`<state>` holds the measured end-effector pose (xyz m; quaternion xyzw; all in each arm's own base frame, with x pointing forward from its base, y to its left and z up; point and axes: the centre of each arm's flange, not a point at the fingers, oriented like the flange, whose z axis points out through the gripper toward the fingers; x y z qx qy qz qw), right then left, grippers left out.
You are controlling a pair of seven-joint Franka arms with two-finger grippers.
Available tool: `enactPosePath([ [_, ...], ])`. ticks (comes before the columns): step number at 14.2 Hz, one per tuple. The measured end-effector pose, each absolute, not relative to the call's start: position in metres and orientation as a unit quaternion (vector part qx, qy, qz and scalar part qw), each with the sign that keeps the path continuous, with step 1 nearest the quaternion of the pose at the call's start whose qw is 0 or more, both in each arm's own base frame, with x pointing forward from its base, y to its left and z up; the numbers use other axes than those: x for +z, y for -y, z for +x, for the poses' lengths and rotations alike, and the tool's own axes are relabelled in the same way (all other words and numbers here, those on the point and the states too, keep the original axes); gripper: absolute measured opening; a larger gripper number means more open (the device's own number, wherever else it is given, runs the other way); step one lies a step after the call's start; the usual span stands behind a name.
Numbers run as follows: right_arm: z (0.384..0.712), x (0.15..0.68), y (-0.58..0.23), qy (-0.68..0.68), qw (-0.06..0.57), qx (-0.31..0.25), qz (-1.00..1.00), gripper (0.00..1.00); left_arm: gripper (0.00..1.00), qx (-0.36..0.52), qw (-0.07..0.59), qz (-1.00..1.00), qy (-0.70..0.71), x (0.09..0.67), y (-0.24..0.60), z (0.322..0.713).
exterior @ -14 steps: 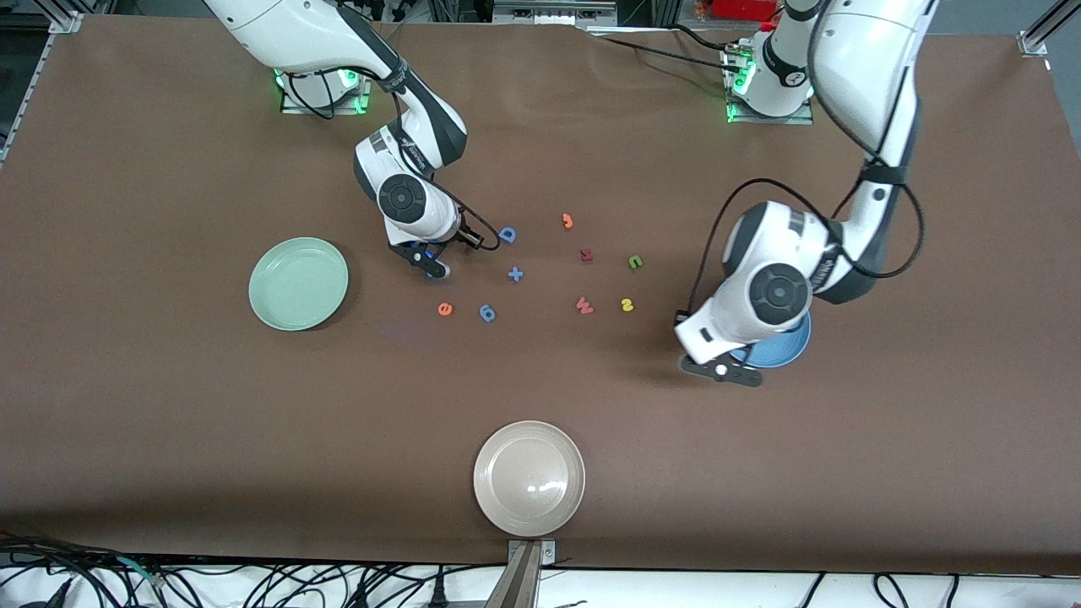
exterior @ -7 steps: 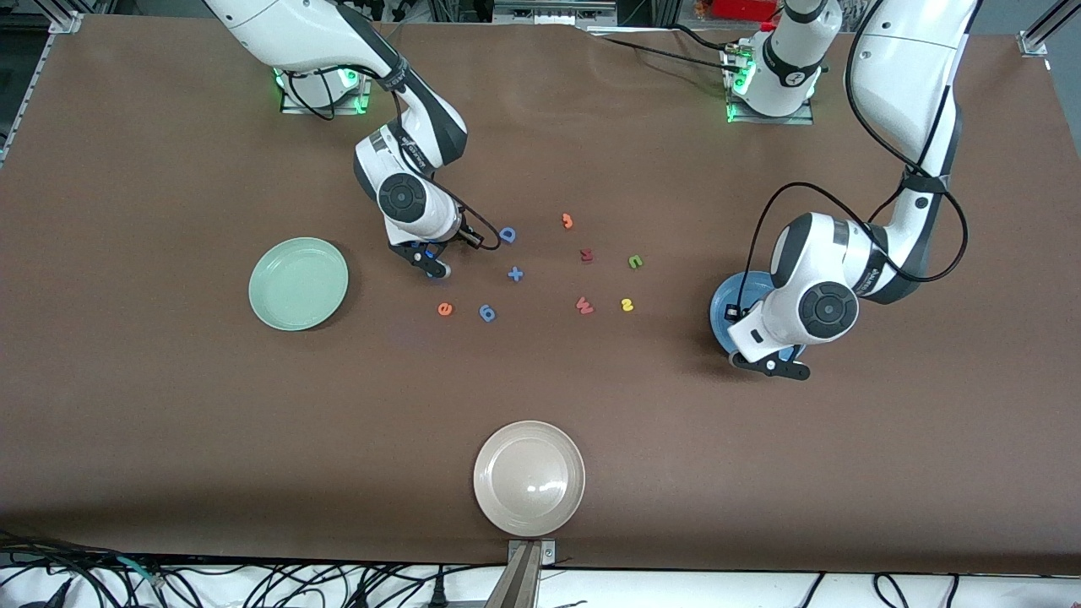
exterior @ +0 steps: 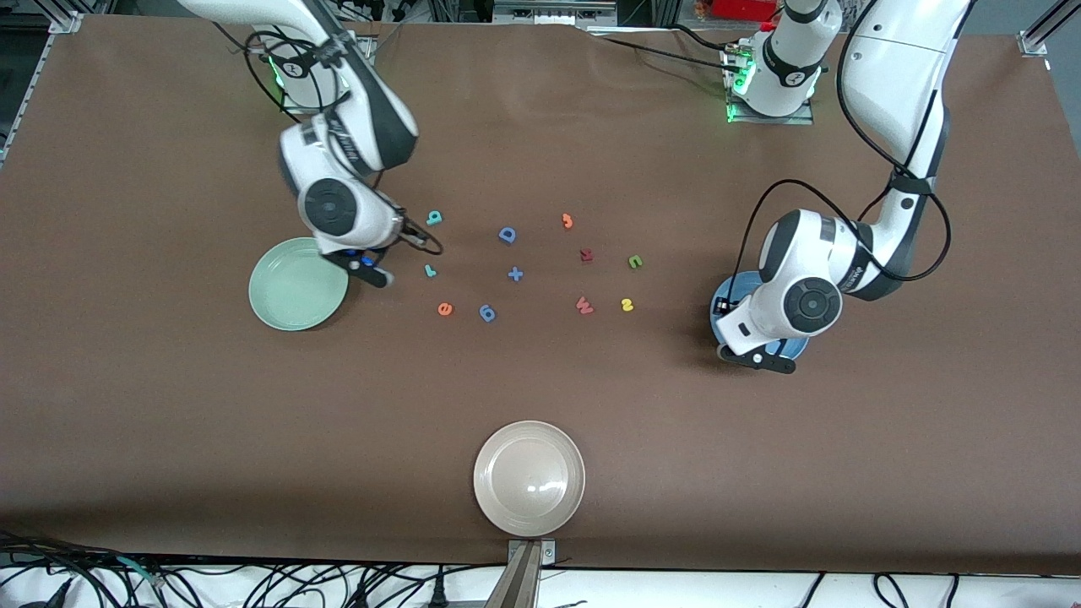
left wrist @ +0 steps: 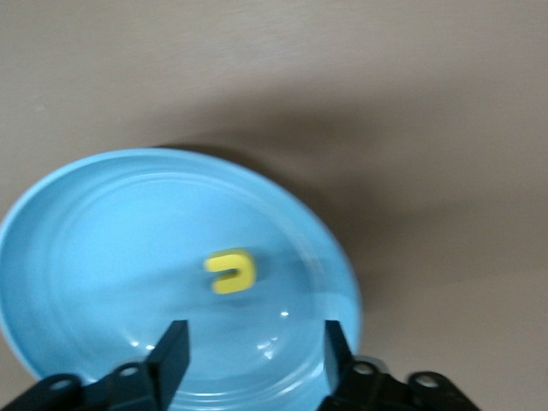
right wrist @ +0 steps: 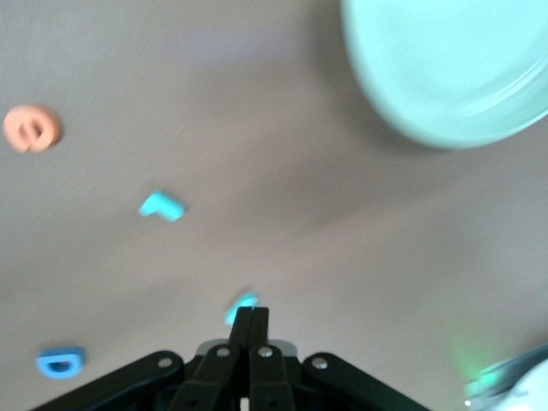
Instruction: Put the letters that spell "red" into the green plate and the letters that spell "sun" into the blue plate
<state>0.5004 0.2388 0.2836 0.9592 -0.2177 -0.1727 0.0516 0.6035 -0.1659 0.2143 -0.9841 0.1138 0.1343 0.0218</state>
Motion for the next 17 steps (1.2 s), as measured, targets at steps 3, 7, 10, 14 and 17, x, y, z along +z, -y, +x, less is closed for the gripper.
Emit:
enactPosePath([
  [3, 0.524, 0.294, -0.16, 0.168, 0.04, -0.186, 0.967, 0.01, 1.0, 0.124, 0.01, -0.987, -0.101, 0.225, 0.232, 0.589],
  [7, 0.53, 0.276, -0.082, 0.122, 0.028, -0.205, 0.971, 0.01, 1.0, 0.11, 0.016, -0.992, -0.057, 0.226, 0.313, 0.564],
  [10, 0.529, 0.253, -0.05, 0.094, 0.02, -0.196, 0.976, 0.01, 1.0, 0.093, 0.01, -0.995, -0.017, 0.209, 0.334, 0.566],
  [14, 0.522, 0.206, -0.025, 0.062, 0.021, -0.158, 0.985, 0.01, 1.0, 0.067, -0.006, -0.997, 0.033, 0.182, 0.351, 0.565],
  [17, 0.517, 0.194, -0.024, 0.048, 0.021, -0.15, 0.987, 0.05, 0.99, 0.071, -0.003, -0.996, 0.046, 0.172, 0.352, 0.562],
])
